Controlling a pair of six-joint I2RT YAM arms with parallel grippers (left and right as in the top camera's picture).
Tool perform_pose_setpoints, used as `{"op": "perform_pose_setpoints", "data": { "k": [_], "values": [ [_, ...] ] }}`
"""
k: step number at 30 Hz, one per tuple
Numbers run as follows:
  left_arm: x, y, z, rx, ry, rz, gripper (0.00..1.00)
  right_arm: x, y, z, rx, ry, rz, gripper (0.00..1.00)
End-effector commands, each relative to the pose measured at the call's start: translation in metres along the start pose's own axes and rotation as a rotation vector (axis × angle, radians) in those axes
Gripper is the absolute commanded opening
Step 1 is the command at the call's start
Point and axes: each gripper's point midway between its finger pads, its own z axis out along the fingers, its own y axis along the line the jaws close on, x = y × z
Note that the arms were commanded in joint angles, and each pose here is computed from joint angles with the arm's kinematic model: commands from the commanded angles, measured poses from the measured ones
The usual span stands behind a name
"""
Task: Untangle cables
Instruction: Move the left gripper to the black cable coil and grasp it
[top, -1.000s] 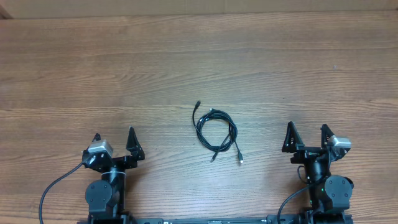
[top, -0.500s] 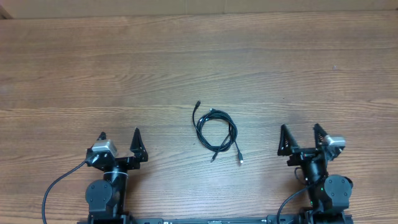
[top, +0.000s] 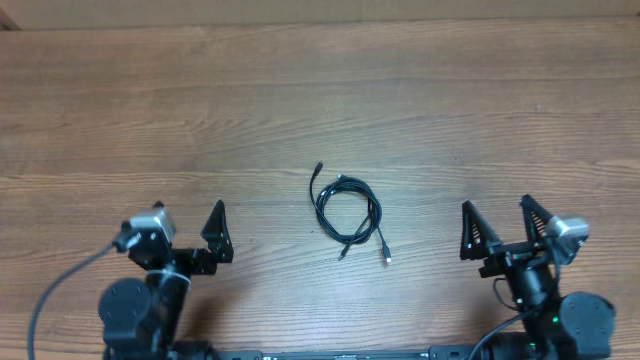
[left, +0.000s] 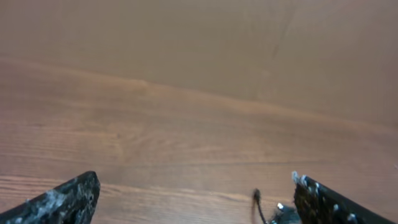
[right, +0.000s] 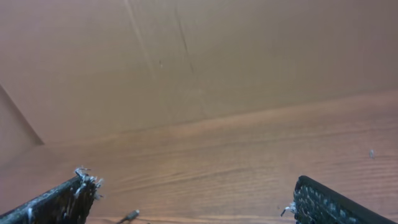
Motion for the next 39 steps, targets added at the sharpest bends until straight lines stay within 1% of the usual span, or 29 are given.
{"op": "perform_pose_setpoints", "data": {
  "k": [1,4,9,13,14,15,18,19,22,23,24,25,26,27,28,29,30,31,33,34,35,37,39],
  "values": [
    [-0.033,-0.021,0.001,0.064,0.049,0.016,1.0,-0.033,0.011,0.0,-0.001,0.025,0.005,1.0],
    [-0.046,-0.023,0.01,0.04,0.166,-0.001,1.0,-0.055,0.016,0.003,0.019,0.094,0.019,1.0],
    [-0.054,-0.028,0.027,0.029,0.36,-0.019,1.0,-0.074,0.019,0.015,0.062,0.245,0.05,1.0],
    [-0.056,-0.033,0.046,0.04,0.511,0.054,1.0,-0.081,0.019,0.025,0.104,0.386,0.079,1.0],
    [-0.054,-0.037,0.056,0.053,0.579,0.075,1.0,-0.082,0.019,0.03,0.117,0.436,0.089,1.0],
    [-0.052,-0.039,0.061,0.056,0.608,0.074,1.0,-0.082,0.018,0.033,0.125,0.463,0.095,1.0],
    [-0.035,-0.052,0.081,0.083,0.741,0.077,1.0,-0.074,0.012,0.044,0.157,0.557,0.103,1.0],
    [-0.015,-0.062,0.093,0.114,0.822,0.069,1.0,-0.068,0.003,0.051,0.196,0.583,0.095,1.0],
    [0.011,-0.069,0.108,0.134,0.91,0.065,0.99,-0.057,-0.002,0.063,0.205,0.631,0.106,1.0],
    [0.021,-0.076,0.114,0.154,0.948,0.009,1.0,-0.052,-0.002,0.067,0.196,0.653,0.115,1.0],
    [0.03,-0.079,0.113,0.172,0.99,-0.006,1.0,-0.049,-0.002,0.069,0.196,0.662,0.118,1.0],
    [0.042,-0.094,0.116,0.282,1.033,0.001,0.86,-0.044,-0.004,0.072,0.202,0.683,0.122,1.0],
    [0.048,-0.106,0.116,0.373,1.053,0.01,0.64,-0.041,-0.005,0.074,0.208,0.694,0.131,1.0],
    [0.054,-0.109,0.118,0.391,1.072,0.002,0.54,-0.04,-0.006,0.075,0.213,0.699,0.142,1.0],
    [0.072,-0.105,0.124,0.308,1.143,-0.071,0.44,-0.036,-0.007,0.077,0.226,0.711,0.168,1.0],
    [0.08,-0.101,0.126,0.252,1.175,-0.102,0.42,-0.035,-0.008,0.078,0.229,0.715,0.176,1.0],
    [0.096,-0.096,0.129,0.171,1.227,-0.142,0.41,-0.033,-0.009,0.079,0.236,0.723,0.188,1.0],
    [0.109,-0.095,0.131,0.125,1.266,-0.155,0.41,-0.032,-0.009,0.08,0.241,0.727,0.197,1.0],
    [0.131,-0.102,0.134,0.091,1.33,-0.179,0.43,-0.03,-0.01,0.08,0.242,0.732,0.197,1.0],
    [0.145,-0.109,0.135,0.078,1.365,-0.176,0.49,-0.03,-0.01,0.081,0.243,0.735,0.198,1.0],
    [0.155,-0.11,0.135,0.046,1.385,-0.174,0.5,-0.029,-0.01,0.08,0.244,0.737,0.198,1.0],
    [0.177,-0.114,0.134,-0.04,1.426,-0.159,0.5,-0.028,-0.01,0.08,0.246,0.741,0.199,0.96],
    [0.193,-0.12,0.135,-0.083,1.445,-0.161,0.5,-0.028,-0.01,0.079,0.246,0.742,0.199,0.94]
  ]
}}
